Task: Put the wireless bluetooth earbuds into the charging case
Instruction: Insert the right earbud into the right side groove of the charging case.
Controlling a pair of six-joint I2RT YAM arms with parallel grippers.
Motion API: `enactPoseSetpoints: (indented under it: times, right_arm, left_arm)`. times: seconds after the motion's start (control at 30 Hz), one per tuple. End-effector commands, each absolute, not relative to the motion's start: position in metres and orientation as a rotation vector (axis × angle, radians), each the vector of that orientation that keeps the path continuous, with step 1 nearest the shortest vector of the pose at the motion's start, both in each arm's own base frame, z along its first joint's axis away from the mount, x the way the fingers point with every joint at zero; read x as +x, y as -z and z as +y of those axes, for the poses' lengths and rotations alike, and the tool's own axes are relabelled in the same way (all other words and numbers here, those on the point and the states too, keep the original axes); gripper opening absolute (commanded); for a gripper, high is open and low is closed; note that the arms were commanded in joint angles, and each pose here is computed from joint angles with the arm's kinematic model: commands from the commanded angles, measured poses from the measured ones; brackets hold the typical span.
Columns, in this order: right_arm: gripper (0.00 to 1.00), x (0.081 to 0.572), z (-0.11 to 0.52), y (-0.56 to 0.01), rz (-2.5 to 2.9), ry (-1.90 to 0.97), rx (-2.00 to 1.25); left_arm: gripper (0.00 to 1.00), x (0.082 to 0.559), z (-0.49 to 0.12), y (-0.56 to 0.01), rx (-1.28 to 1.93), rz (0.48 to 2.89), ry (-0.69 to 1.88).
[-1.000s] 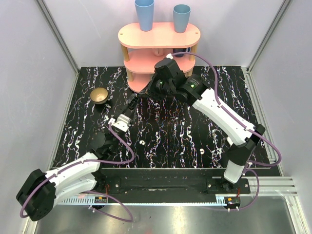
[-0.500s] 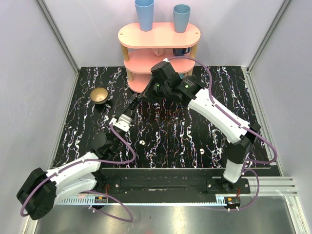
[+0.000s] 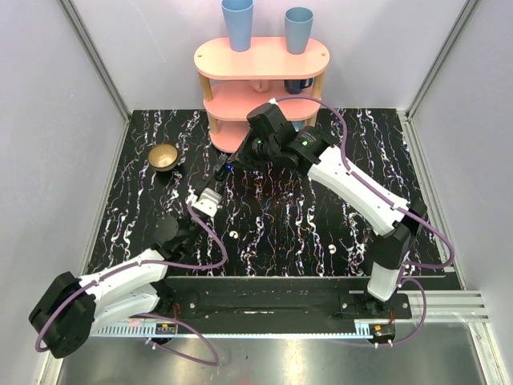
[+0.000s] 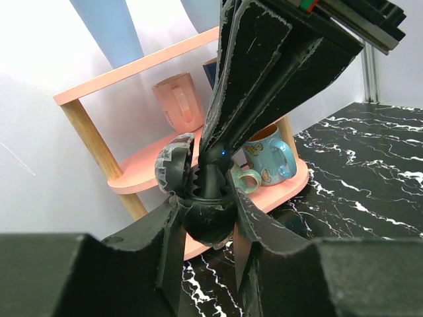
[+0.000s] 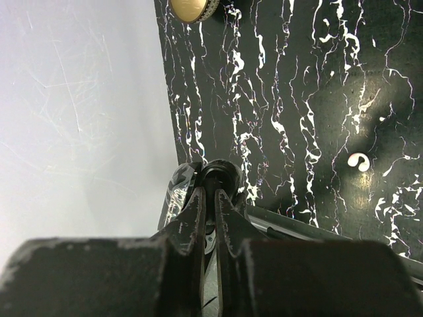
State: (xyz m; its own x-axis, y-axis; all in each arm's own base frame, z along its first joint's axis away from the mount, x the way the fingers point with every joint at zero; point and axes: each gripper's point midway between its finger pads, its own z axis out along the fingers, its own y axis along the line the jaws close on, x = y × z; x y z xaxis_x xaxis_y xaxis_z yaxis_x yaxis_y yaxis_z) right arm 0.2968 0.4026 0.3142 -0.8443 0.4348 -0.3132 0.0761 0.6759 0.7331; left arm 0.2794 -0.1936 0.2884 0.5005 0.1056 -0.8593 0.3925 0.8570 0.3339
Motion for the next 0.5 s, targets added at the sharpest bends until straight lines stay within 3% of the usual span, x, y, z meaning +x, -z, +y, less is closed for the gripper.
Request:
enactPoseSetpoints:
  times: [0.0,0.47]
  right_arm:
    - [0.00,0.289,0.409,-0.303,2.456,-1.023,0.395]
    - [0.00,0.294,0.407,-0.284,2.474,-0.955,0.418]
  left_arm:
    - [0.00,0.272,-0.192,-0.332,0.481,0.907,0.185]
    - [0.00,0.261,-0.189,-0.348,0.461,0.831,0.179]
